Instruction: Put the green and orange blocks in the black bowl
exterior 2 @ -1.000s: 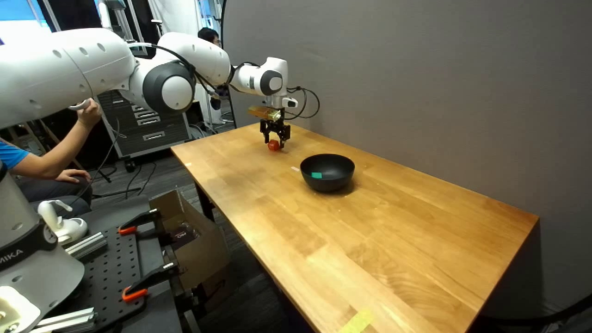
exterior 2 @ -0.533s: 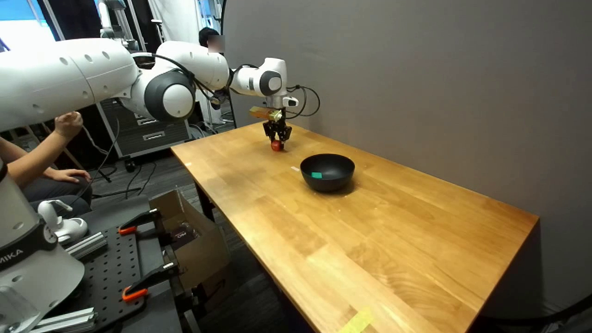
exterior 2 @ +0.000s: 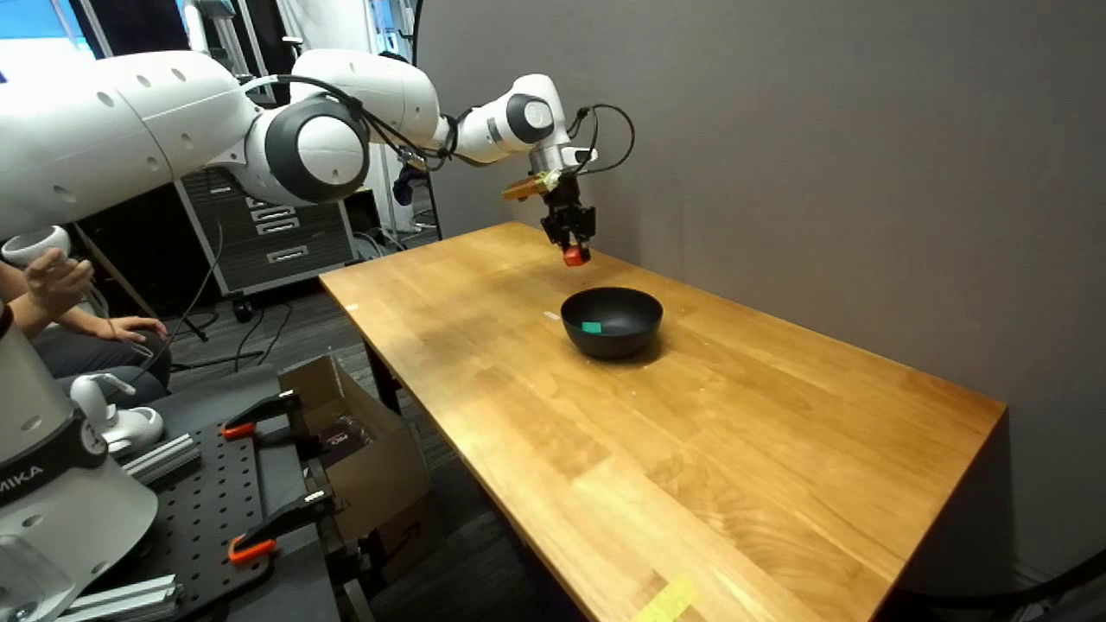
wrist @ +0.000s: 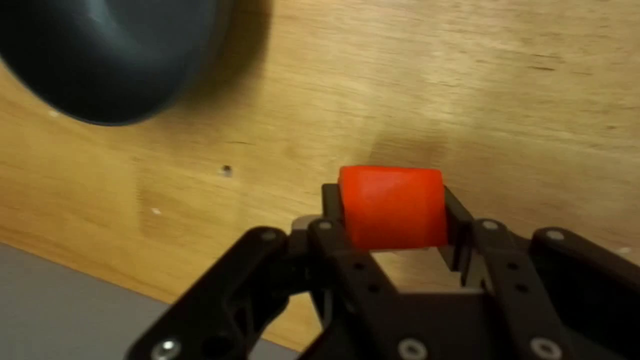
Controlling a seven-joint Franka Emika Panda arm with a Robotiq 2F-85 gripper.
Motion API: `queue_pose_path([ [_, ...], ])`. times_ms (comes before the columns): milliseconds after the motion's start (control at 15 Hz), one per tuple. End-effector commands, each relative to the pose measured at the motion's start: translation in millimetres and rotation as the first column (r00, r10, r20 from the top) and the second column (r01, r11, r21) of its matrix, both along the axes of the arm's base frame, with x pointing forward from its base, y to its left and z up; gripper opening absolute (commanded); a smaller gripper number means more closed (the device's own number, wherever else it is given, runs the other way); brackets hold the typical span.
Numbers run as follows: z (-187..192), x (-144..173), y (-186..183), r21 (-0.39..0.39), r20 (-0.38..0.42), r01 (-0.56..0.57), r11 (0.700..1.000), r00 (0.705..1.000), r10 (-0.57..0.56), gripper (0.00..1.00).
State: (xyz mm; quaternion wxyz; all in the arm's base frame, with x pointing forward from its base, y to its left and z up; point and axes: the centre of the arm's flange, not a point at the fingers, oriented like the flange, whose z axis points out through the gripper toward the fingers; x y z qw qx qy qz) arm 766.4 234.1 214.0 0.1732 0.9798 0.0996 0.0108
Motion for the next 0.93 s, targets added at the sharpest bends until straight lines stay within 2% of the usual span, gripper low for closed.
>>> queue_pose_path([
  [0,33,-16,-53,-0.083,0.032,0.16,0.984,0.987,-0.157,0.21],
  [400,55,-25,-132,-0.086,0.077,0.387,0.918,0.921,-0.381,0.21],
  [800,59,-41,-178,-0.077,0.042,0.505,0.859,0.863,-0.504,0.21],
  [867,57,-45,-183,-0.069,0.022,0.519,0.852,0.854,-0.519,0.71],
])
